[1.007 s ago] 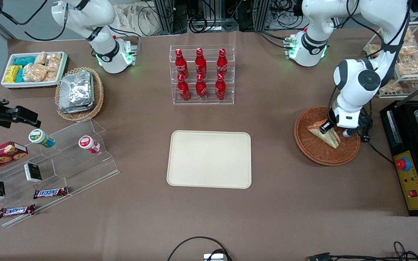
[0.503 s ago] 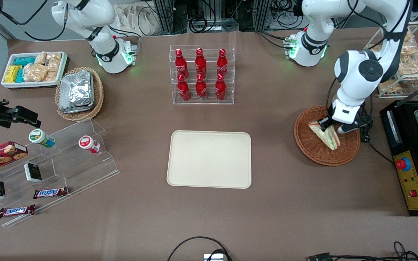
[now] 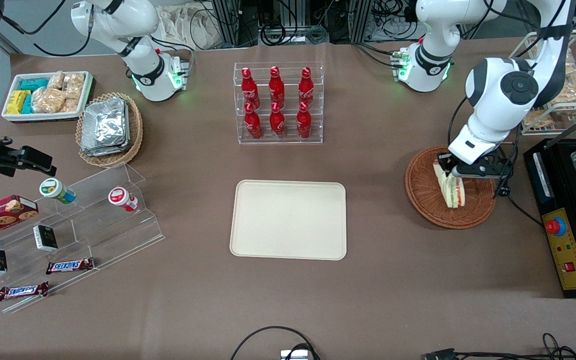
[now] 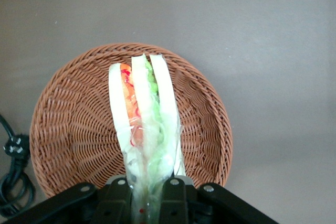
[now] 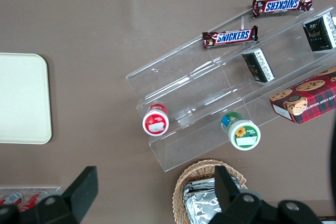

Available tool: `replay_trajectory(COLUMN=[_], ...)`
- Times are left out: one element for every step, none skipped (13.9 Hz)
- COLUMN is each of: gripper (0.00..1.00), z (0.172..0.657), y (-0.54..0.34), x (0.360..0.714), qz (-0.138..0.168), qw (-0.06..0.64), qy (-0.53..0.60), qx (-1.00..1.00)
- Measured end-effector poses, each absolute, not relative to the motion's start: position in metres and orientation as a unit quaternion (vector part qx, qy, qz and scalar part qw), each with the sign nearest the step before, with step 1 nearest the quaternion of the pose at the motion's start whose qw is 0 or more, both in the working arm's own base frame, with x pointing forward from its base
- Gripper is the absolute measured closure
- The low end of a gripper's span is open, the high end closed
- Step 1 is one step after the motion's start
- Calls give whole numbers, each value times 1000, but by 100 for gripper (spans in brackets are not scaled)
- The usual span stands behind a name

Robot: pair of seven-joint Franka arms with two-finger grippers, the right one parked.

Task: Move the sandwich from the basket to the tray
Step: 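Lift the sandwich out of the basket with the left gripper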

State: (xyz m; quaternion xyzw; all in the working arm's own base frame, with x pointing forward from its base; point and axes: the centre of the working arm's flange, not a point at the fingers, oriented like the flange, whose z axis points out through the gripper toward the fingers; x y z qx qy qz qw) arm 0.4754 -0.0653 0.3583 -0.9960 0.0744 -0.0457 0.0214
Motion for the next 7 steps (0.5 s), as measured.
replay_trajectory(gripper=[81, 81, 81, 81, 81, 81, 81], z=[366, 376, 388, 398, 407, 414, 421], y=[-70, -77, -90, -105, -121, -134, -147], x=[479, 483, 488, 493, 497, 502, 507], qz=[-40, -38, -37, -37, -34, -33, -32], qw=[23, 24, 25, 25, 24, 23, 20], qy=[90, 104, 117, 130, 142, 150, 153], qx=[-995, -994, -992, -990, -989, -988, -987])
